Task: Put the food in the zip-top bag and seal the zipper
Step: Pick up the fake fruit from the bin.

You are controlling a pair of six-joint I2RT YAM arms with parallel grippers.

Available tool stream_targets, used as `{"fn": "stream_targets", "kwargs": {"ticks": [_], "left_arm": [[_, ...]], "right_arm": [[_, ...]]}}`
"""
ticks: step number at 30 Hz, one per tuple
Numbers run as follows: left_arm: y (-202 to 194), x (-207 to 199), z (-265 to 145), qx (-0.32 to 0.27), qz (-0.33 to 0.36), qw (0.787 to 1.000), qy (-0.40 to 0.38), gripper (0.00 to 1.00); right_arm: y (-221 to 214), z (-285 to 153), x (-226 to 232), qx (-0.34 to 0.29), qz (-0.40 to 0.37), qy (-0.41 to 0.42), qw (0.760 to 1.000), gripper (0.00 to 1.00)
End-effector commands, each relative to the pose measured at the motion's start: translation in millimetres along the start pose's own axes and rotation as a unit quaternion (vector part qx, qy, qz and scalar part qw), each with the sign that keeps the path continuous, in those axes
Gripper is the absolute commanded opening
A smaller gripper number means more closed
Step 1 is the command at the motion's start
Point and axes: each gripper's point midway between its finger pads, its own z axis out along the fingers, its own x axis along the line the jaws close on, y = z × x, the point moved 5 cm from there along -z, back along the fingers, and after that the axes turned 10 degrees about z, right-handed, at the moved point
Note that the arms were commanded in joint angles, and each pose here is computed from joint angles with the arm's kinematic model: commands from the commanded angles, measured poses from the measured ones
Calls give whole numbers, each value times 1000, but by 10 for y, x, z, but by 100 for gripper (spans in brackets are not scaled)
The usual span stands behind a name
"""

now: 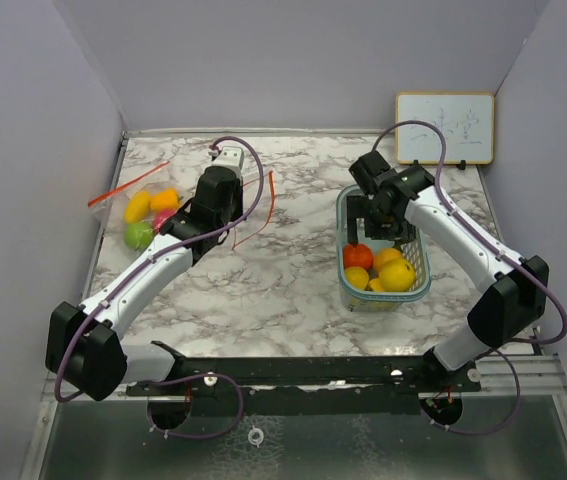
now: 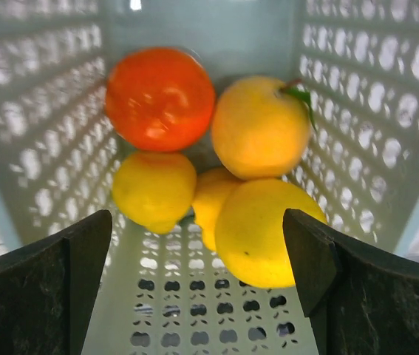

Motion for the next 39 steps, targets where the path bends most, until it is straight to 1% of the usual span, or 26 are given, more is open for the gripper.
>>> {"fn": "stream_targets", "kwargs": {"ticks": [1, 4, 8, 17, 18, 19, 20, 21, 22, 23, 24, 25, 27, 29, 31, 32, 34, 35, 36, 38, 39], "left_arm": [[97, -63, 15, -21, -8, 1000, -15, 0], [65, -72, 26, -21, -8, 1000, -17, 0], [29, -91, 31, -18, -12, 1000, -23, 0], [85, -104, 1, -21, -11, 999, -30, 0], [89, -98, -5, -21, -10, 999, -29, 0], [100, -91, -16, -22, -9, 999, -27, 0], [100, -81, -23, -22, -8, 999, -24, 0], [109, -74, -31, -23, -7, 999, -23, 0], [111, -69, -37, -23, -6, 999, -22, 0], [109, -66, -39, -23, -6, 999, -21, 0], [114, -64, -43, -23, -6, 999, -21, 0], [118, -64, -45, -24, -6, 999, -21, 0], [136, -67, -51, -26, -10, 999, -22, 0], [154, -76, -51, -26, -12, 999, -24, 0], [199, -87, -57, -29, -17, 999, -27, 0], [229, -95, -63, -31, -19, 999, -30, 0], [292, -110, -74, -39, -25, 998, -35, 0], [319, -116, -79, -41, -28, 998, -38, 0], [338, -126, -82, -43, -30, 998, -40, 0], [389, -136, -96, -47, -37, 997, -44, 0], [403, -146, -102, -48, -41, 997, -47, 0]], "right_arm": [[-192, -135, -323, 11, 43, -53, 998, 100], [-357, -142, -426, 38, 44, -69, 996, 100], [-441, -55, -478, 41, 47, -75, 995, 100], [-503, 522, -425, 58, 25, -91, 994, 100], [-515, 552, -425, 60, 24, -92, 994, 97], [-514, 566, -423, 60, 22, -93, 994, 85], [-497, 562, -416, 56, 20, -90, 994, 67], [-468, 541, -412, 50, 19, -88, 995, 50], [-429, 508, -408, 42, 19, -87, 995, 39], [-380, 460, -399, 33, 18, -84, 996, 31], [-316, 395, -385, 23, 19, -80, 996, 25], [-244, 315, -367, 12, 20, -75, 997, 21], [-65, 101, -307, -16, 23, -52, 998, 17], [138, -155, -194, -44, 18, -10, 999, 15], [354, -452, -21, -76, 7, 60, 995, 15], [453, -606, 91, -92, -3, 107, 990, 15], [602, -866, 364, -117, -17, 213, 970, 15], [644, -967, 512, -122, -20, 268, 955, 15], [675, -1063, 680, -125, -25, 329, 936, 15], [694, -1193, 1002, -127, -34, 446, 885, 15], [682, -1199, 1156, -124, -34, 491, 861, 15]]}}
